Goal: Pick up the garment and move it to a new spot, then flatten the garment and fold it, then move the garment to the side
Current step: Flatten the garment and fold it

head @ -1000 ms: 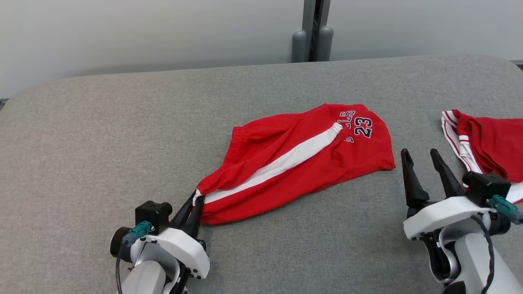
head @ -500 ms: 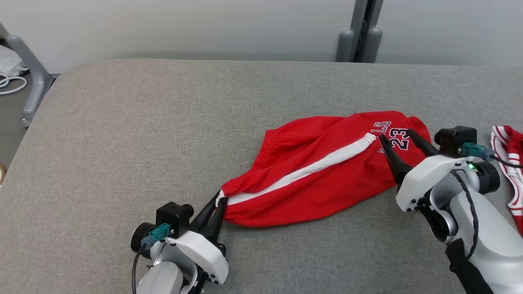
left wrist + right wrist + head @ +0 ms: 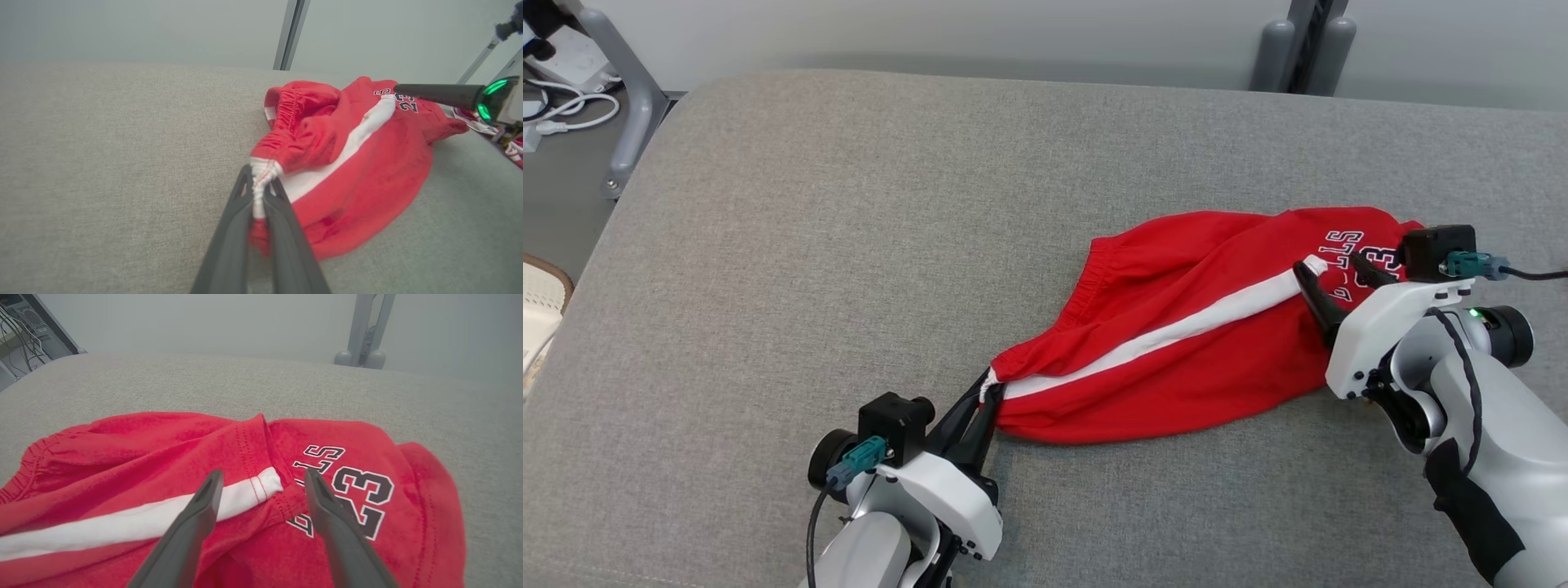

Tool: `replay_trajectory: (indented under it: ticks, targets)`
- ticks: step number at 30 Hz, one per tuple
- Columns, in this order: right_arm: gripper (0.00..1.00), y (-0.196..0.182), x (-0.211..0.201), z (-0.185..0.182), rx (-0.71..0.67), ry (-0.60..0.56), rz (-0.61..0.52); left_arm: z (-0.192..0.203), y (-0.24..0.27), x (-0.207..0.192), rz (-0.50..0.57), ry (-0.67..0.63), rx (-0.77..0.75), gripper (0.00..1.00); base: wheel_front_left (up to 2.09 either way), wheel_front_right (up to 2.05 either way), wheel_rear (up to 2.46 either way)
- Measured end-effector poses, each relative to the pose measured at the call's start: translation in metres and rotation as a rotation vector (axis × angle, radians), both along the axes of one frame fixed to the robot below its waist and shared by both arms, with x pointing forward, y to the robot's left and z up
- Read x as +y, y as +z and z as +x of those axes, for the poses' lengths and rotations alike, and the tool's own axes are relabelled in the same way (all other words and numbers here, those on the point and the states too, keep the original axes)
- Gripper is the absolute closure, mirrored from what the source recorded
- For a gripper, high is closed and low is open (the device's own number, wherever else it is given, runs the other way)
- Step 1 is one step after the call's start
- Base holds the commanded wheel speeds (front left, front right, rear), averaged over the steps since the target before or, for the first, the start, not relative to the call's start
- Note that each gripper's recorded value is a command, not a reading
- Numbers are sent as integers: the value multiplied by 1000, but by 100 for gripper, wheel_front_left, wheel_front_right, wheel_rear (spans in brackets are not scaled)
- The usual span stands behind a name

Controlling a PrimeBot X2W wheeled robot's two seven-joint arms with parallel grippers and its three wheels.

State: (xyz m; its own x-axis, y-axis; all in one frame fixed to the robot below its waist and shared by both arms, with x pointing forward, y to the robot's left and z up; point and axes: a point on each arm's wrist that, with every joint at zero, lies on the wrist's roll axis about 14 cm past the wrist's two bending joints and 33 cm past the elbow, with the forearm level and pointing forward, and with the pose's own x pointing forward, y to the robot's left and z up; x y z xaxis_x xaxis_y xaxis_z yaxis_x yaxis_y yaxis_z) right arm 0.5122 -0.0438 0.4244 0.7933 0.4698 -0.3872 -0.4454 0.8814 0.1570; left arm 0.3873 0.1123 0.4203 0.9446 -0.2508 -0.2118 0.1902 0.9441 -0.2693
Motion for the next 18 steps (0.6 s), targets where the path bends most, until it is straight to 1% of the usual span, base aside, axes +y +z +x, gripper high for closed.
replay_trajectory:
  ticks: [15,16,17,18]
  targets:
    - [0,-19,10,-2,60,46,-30,2,2,-5,-10,-4,-2,100,0,0,0]
    - [8,-20,11,-2,62,48,-31,3,1,-5,-10,-3,0,100,0,0,0]
    - [47,-20,12,-2,63,51,-32,3,1,-4,-9,-2,1,100,0,0,0]
    - [70,-20,12,-1,61,53,-33,3,1,-4,-13,0,3,100,0,0,0]
